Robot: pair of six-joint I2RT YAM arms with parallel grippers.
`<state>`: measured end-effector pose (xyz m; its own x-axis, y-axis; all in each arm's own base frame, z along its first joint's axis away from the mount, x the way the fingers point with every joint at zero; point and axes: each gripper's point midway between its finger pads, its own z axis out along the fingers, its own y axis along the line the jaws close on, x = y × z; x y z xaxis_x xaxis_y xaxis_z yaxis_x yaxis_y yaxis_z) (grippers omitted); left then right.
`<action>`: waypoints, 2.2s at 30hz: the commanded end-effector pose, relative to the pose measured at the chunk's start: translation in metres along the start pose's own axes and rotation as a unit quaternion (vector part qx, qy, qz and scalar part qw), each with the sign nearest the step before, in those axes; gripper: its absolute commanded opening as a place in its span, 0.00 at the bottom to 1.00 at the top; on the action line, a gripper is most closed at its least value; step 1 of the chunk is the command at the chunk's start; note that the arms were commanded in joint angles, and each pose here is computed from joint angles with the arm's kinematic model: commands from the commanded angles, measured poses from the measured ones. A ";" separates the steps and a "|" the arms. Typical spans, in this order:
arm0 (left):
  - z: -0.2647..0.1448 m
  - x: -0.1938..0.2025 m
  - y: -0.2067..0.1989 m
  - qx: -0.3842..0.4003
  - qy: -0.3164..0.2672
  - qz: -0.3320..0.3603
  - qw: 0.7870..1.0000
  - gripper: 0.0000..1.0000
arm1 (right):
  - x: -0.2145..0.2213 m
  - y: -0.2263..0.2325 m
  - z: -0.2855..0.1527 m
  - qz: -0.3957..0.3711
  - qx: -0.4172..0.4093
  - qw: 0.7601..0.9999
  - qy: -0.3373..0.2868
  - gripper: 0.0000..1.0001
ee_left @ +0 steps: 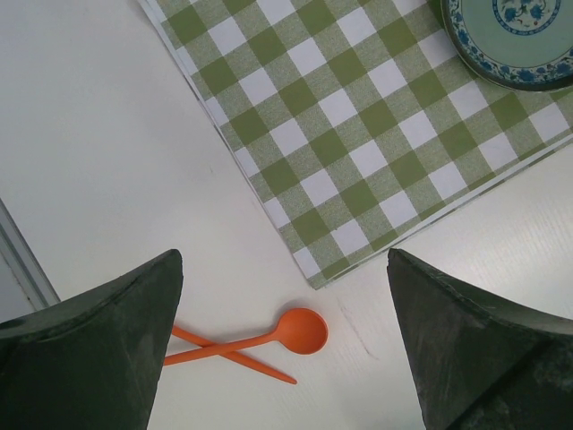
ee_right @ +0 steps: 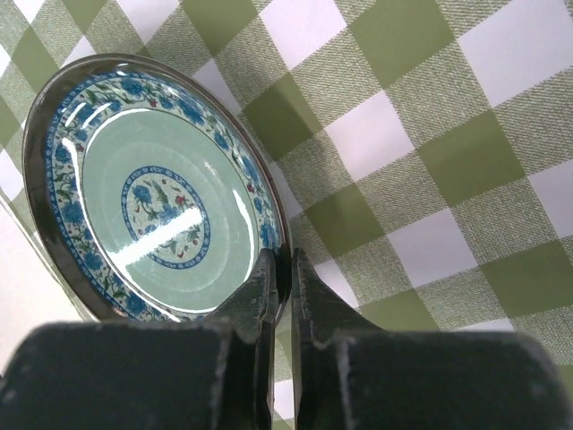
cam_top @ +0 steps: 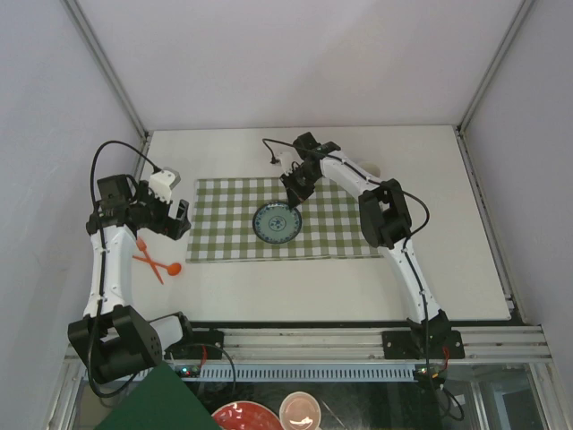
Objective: Set the dinner table for one person
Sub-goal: Place the plate on the napkin, then pick up the spoon from the center of the board.
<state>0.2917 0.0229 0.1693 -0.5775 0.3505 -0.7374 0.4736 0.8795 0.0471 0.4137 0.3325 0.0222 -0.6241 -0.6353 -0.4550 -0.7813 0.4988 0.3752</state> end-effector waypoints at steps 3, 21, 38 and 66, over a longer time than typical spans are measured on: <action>-0.002 -0.005 -0.004 0.010 -0.016 0.005 1.000 1.00 | 0.007 0.008 -0.010 -0.039 0.040 0.998 0.027 0.00; -0.007 0.009 0.022 -0.056 0.021 -0.028 0.998 1.00 | -0.053 0.060 -0.167 -0.127 0.171 0.976 -0.051 0.63; -0.033 0.120 0.075 -0.182 0.104 -0.305 0.929 1.00 | 0.033 0.039 -0.403 0.020 0.336 0.915 -0.224 0.63; -0.051 0.153 0.051 0.108 0.228 0.124 0.959 1.00 | 0.163 0.018 -0.411 0.145 0.373 0.890 -0.220 0.61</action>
<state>0.2022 0.1377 0.0796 -0.8301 0.3819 -0.4062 0.3941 0.9173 0.0569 0.3025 0.0003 0.2695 -0.6432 -0.2124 -0.7356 -0.2973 0.9547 -0.0157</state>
